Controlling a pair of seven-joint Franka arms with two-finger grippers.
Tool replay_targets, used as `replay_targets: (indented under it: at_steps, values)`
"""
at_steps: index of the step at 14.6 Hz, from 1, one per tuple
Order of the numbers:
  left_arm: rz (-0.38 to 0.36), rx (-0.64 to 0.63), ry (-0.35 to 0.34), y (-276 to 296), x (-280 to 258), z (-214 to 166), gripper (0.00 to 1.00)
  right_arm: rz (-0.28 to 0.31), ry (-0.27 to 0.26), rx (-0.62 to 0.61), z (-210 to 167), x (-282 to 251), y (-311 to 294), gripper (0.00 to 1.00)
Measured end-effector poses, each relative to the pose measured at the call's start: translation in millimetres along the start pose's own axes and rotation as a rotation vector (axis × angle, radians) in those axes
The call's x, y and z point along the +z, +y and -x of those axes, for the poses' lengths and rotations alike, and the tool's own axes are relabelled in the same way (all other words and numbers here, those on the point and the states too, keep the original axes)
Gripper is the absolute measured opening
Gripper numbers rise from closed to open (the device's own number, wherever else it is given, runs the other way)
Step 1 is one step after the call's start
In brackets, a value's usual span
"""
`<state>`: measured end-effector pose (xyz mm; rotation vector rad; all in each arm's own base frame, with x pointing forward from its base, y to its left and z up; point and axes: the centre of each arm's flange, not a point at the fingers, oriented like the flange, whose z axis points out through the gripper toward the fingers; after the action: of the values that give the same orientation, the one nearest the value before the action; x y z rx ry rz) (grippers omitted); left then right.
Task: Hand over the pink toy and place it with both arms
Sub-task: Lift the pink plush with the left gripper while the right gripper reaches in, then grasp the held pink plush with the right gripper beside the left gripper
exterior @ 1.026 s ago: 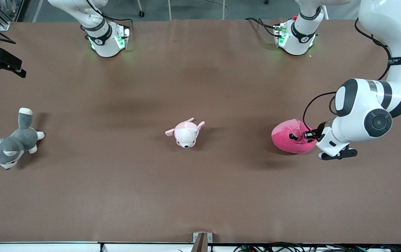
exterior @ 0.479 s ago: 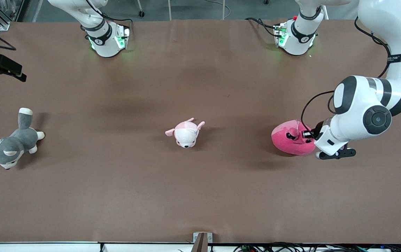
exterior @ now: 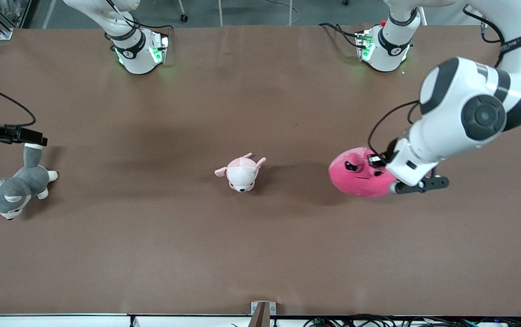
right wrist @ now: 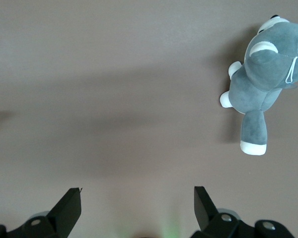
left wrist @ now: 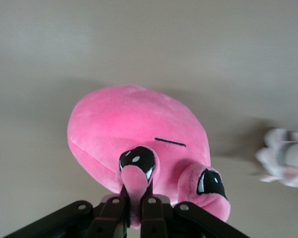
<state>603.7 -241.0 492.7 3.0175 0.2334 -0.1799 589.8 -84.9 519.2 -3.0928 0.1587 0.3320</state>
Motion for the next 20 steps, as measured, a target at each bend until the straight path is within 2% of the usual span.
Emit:
replay_targets:
  at_steps: [2, 4, 9, 14, 17, 20]
  values:
    - [0.031, -0.020, 0.012, 48.1, -14.1, 28.5, 0.09, -0.006, 0.004, 0.077, -2.4, -1.0, -0.6, 1.00]
    - [0.056, -0.036, 0.023, 93.4, -23.6, 57.0, 0.09, -0.040, 0.019, 0.224, -1.6, -11.5, -29.8, 1.00]
    - [0.143, -0.055, 0.053, 185.9, -37.0, 115.1, 0.09, -0.148, -0.023, 0.600, 16.0, -19.1, -176.4, 1.00]
    - [0.187, -0.008, 0.063, 230.9, -28.9, 152.7, 0.09, -0.204, 0.017, 0.798, 37.2, -22.7, -272.2, 1.00]
    - [0.204, 0.001, 0.057, 252.6, -15.5, 170.4, 0.09, -0.226, 0.017, 0.906, 56.7, -20.7, -322.6, 1.00]
    - [0.210, 0.008, 0.052, 263.4, -9.7, 181.2, 0.09, -0.250, 0.020, 0.960, 75.7, -21.3, -361.4, 1.00]
